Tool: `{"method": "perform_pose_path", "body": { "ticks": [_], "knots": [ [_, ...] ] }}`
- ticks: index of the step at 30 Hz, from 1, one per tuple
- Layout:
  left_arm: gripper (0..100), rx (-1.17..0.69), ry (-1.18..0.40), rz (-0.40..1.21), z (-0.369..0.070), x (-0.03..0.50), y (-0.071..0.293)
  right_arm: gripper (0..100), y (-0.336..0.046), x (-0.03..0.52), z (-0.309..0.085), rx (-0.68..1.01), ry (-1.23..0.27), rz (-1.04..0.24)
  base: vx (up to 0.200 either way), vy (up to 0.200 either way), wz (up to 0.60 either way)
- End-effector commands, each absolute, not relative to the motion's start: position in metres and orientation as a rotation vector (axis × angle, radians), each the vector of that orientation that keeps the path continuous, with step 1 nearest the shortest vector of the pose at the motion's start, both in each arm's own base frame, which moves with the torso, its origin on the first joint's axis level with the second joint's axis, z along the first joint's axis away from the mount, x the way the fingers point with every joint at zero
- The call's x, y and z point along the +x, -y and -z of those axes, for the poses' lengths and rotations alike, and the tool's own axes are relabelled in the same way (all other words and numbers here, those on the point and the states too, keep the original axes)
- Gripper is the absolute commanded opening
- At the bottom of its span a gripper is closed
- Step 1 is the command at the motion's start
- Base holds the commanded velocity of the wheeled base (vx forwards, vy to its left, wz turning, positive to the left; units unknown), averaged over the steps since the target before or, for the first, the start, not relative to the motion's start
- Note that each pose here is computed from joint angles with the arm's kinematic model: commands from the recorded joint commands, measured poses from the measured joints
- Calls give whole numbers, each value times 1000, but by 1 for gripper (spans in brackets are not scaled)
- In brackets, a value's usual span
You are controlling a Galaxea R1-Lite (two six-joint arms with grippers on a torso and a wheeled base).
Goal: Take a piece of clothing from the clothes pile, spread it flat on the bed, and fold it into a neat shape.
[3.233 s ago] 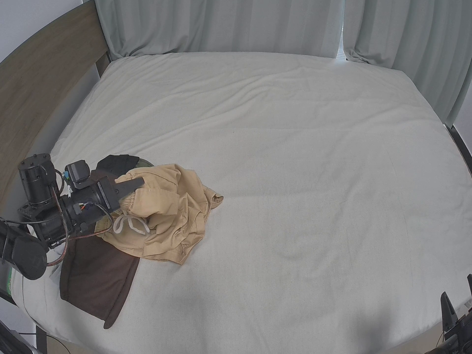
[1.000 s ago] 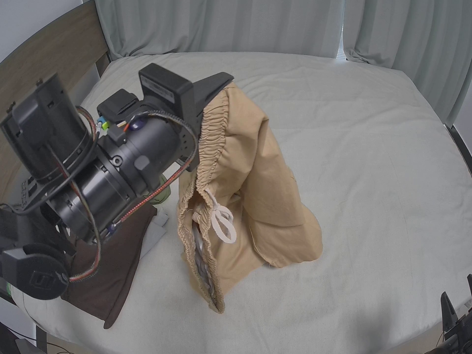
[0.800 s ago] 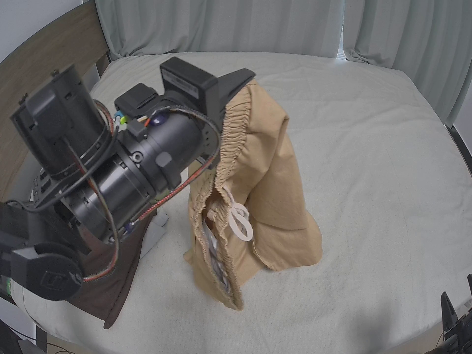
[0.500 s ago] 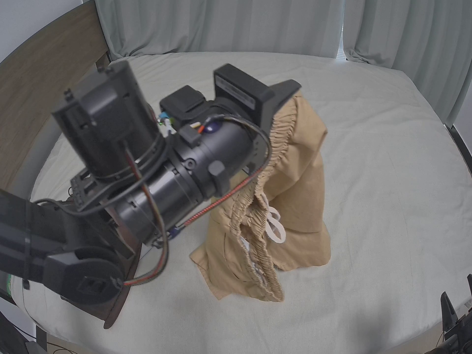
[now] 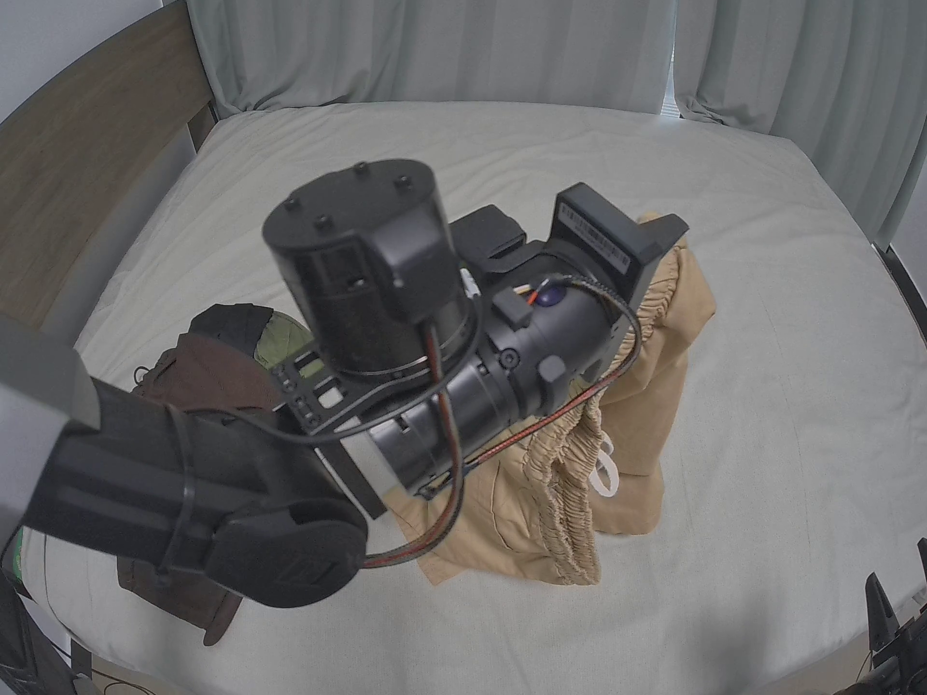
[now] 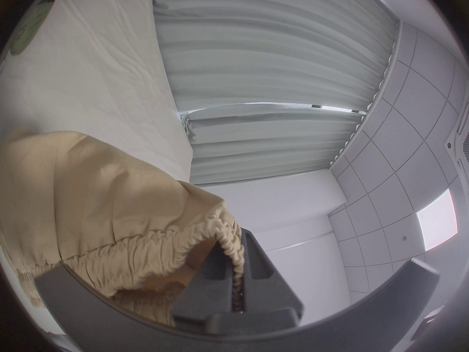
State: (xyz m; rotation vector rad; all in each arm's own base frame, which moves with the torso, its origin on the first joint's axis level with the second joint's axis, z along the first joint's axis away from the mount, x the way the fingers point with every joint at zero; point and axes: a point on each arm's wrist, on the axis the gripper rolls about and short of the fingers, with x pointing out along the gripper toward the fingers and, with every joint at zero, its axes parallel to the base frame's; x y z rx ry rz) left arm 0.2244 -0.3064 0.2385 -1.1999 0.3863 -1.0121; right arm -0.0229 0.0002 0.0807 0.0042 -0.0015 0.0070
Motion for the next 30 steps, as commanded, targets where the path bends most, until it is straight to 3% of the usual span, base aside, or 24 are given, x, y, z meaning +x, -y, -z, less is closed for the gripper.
{"method": "perform_pose_path", "body": {
  "ticks": [1,14,19,30],
  "knots": [
    [0,-1228,-399,1056,-250,220,319,100,0,-23,-75,5,0,-6,0,0,0],
    [0,-1270,-351,1157,-290,206,335,100,0,-23,-75,5,0,-6,0,0,0],
    [0,-1293,-377,1123,-287,210,335,100,0,-23,-75,5,0,-6,0,0,0],
    [0,-1269,-370,923,-248,229,274,100,0,-23,-75,6,0,-6,0,0,0]
  ]
}}
